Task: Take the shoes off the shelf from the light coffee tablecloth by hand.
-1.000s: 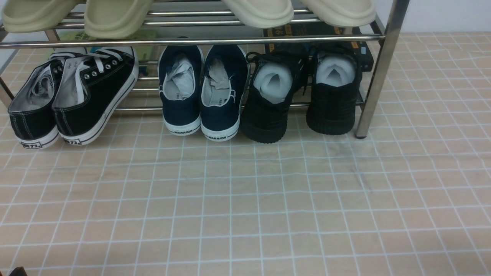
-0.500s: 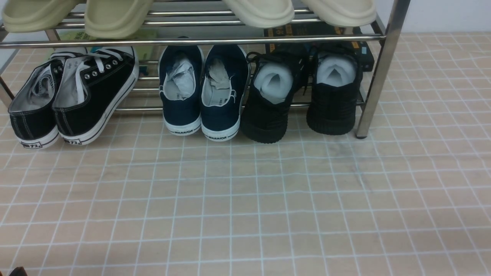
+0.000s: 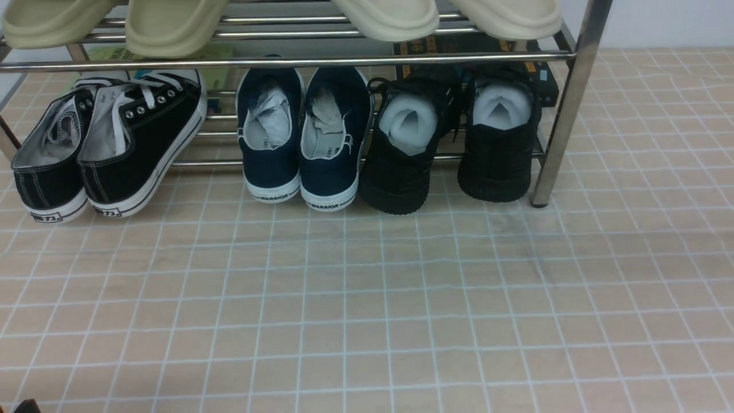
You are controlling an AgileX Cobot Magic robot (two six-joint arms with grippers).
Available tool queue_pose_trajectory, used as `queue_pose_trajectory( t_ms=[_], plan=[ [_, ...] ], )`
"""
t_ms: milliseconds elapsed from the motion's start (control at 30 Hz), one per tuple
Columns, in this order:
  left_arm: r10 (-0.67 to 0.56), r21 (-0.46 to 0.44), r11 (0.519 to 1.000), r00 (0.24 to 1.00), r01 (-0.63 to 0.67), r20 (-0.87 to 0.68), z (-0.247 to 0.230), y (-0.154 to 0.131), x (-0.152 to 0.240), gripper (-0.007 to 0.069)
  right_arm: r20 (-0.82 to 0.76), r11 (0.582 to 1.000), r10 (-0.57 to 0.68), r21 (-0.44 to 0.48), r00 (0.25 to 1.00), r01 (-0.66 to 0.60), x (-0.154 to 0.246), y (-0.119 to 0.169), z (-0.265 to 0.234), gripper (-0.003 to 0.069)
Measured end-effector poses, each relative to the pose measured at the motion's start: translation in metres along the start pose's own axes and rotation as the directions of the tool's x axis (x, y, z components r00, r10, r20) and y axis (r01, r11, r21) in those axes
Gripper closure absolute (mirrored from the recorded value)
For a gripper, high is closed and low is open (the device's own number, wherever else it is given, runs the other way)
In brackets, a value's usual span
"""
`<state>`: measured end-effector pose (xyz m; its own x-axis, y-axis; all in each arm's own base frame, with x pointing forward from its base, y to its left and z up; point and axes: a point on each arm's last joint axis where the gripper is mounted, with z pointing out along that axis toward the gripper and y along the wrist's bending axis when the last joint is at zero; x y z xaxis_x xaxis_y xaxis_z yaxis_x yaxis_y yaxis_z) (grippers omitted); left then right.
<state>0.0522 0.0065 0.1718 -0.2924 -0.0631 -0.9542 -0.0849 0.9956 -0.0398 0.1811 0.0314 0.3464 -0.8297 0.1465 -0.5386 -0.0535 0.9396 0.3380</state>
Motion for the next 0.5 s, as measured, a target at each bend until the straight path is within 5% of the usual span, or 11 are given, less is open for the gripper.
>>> queue_pose_trajectory(
  t_ms=[267,500],
  plan=[
    [0.000,0.000,1.000,1.000,0.000,0.000,0.000,0.000,0.000,0.0385,-0.262,0.939,-0.064,-0.342,0.963,-0.031,-0.037,0.025,0.052,0.0659],
    [0.000,0.000,1.000,1.000,0.000,0.000,0.000,0.000,0.000,0.0385,-0.221,0.892,-0.236,-0.436,0.946,0.121,-0.054,0.082,0.065,0.0659]
  ],
)
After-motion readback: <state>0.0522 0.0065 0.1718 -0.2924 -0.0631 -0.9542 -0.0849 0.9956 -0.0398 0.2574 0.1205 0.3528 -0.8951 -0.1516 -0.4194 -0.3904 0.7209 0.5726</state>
